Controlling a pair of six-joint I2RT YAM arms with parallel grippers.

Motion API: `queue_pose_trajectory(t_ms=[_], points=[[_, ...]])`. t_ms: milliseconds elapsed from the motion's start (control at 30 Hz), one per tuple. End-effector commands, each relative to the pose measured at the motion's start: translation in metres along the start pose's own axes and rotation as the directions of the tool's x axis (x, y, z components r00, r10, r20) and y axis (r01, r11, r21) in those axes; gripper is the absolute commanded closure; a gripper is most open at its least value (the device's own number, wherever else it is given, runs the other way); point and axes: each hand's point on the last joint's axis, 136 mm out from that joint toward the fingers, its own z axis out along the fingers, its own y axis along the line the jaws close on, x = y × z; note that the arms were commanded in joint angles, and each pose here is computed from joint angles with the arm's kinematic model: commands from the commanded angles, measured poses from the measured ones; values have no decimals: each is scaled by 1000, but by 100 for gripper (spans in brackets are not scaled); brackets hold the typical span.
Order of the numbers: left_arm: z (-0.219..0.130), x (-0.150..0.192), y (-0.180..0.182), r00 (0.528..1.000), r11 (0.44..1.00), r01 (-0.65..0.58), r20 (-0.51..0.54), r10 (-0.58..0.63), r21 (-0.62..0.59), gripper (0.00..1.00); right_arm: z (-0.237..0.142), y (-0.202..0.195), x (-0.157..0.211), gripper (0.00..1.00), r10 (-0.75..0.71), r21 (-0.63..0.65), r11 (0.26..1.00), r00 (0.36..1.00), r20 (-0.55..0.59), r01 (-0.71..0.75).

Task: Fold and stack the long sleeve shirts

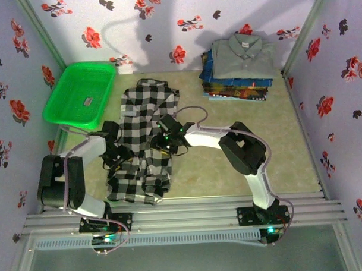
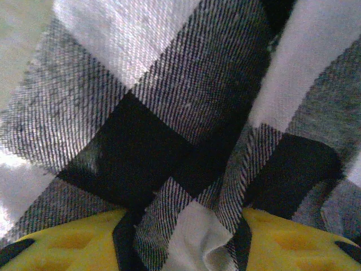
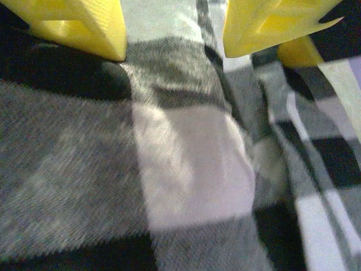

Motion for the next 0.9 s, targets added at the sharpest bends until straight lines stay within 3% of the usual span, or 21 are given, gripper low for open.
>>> queue_pose_trajectory(t_ms=[0,167,333,533,667,800,867], points=[[18,7,-26,1000,996,6,-27,-3,93,51,10,-36,-40,50,96,106,988,989,115,-108],[30,-3,-63,998,988,-30,-43,37,150,51,3,-31,-109,50,134,73,986,966,220,-153],[12,-22,-79,999,985,-39,-12,41,167,43,-8,-2,-140,44,100,17,994,976,192,-106],[-59,-14,-60,996,978,1,87,-19,207,26,-67,19,-108,23,14,-46,999,990,143,-7],[-95,8,-40,991,968,27,119,-58,250,22,-118,0,-73,14,-97,26,995,988,122,95],[-86,31,-21,996,970,32,77,-52,239,20,-139,-42,-37,12,-145,135,981,989,29,140],[-74,40,-23,999,963,27,36,-38,269,20,-137,-54,-21,15,-143,122,982,990,-8,143]])
